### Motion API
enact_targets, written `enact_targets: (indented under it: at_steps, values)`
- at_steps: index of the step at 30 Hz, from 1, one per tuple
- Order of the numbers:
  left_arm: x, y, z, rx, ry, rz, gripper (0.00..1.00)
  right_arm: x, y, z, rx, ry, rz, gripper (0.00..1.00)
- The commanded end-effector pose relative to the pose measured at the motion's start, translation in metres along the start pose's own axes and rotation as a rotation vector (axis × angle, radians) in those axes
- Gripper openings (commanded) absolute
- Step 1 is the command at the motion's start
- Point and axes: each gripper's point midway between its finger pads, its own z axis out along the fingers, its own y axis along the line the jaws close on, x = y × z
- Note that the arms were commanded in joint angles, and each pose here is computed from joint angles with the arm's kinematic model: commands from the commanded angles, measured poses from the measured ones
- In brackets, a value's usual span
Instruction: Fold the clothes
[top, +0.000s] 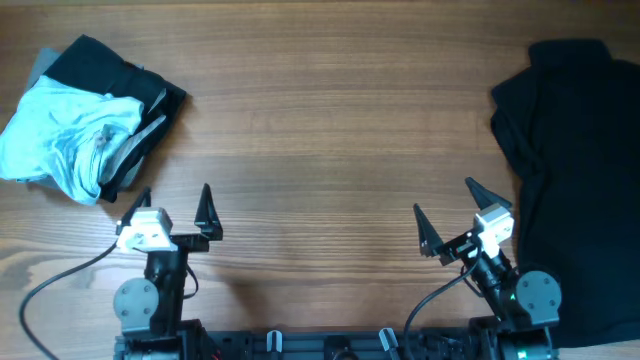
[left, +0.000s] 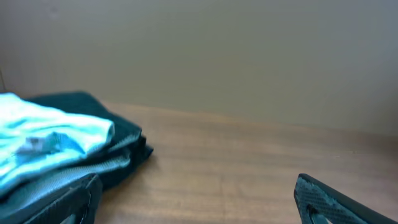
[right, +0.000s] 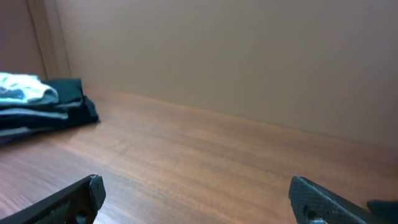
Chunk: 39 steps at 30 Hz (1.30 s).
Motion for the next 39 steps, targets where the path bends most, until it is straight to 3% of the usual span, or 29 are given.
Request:
enact_targets:
  at_steps: [1,6,15,18,20,23,24,26,28,32,37,39]
  values:
    - [-0.045,-0.003,-0.006,-0.018,-0.037,0.004,1.00,-0.020,-0.004,0.000,0.020,0.065,0.044,1.00]
    - [-0.074,-0.002,0.007,-0.078,0.139,-0.070,1.00,-0.037,-0.014,0.018,0.034,0.323,0.132,1.00]
    - [-0.097,0.000,0.061,-0.177,0.662,-0.132,1.00,-0.059,-0.038,0.092,0.008,0.862,0.331,1.00]
    - [-0.091,0.002,0.069,-0.200,0.788,-0.134,1.00,-0.053,-0.051,0.113,0.020,0.933,0.326,1.00]
    - [-0.083,-0.002,0.074,-0.179,0.831,-0.159,1.00,-0.044,-0.079,0.122,0.149,0.949,0.358,0.99]
    - [-0.074,-0.014,0.078,-0.111,0.868,-0.196,1.00,-0.023,-0.152,0.115,0.527,0.943,0.437,0.98]
    - [-0.073,-0.017,0.079,-0.096,0.875,-0.204,1.00,-0.013,-0.183,0.108,0.669,0.937,0.467,0.94]
    - [-0.073,-0.018,0.079,-0.089,0.876,-0.207,1.00,0.006,-0.217,0.101,0.786,0.941,0.507,0.87]
    - [-0.073,-0.018,0.079,-0.089,0.875,-0.207,1.00,0.030,-0.240,0.098,0.836,0.966,0.549,0.81]
    - [-0.073,-0.018,0.079,-0.089,0.875,-0.207,0.99,0.083,-0.263,0.100,0.869,1.042,0.585,0.79]
    - [-0.074,-0.018,0.081,-0.087,0.867,-0.206,0.98,0.150,-0.257,0.113,0.791,1.162,0.627,0.58]
    - [-0.074,-0.018,0.081,-0.087,0.867,-0.206,0.97,0.163,-0.260,0.117,0.790,1.165,0.635,0.56]
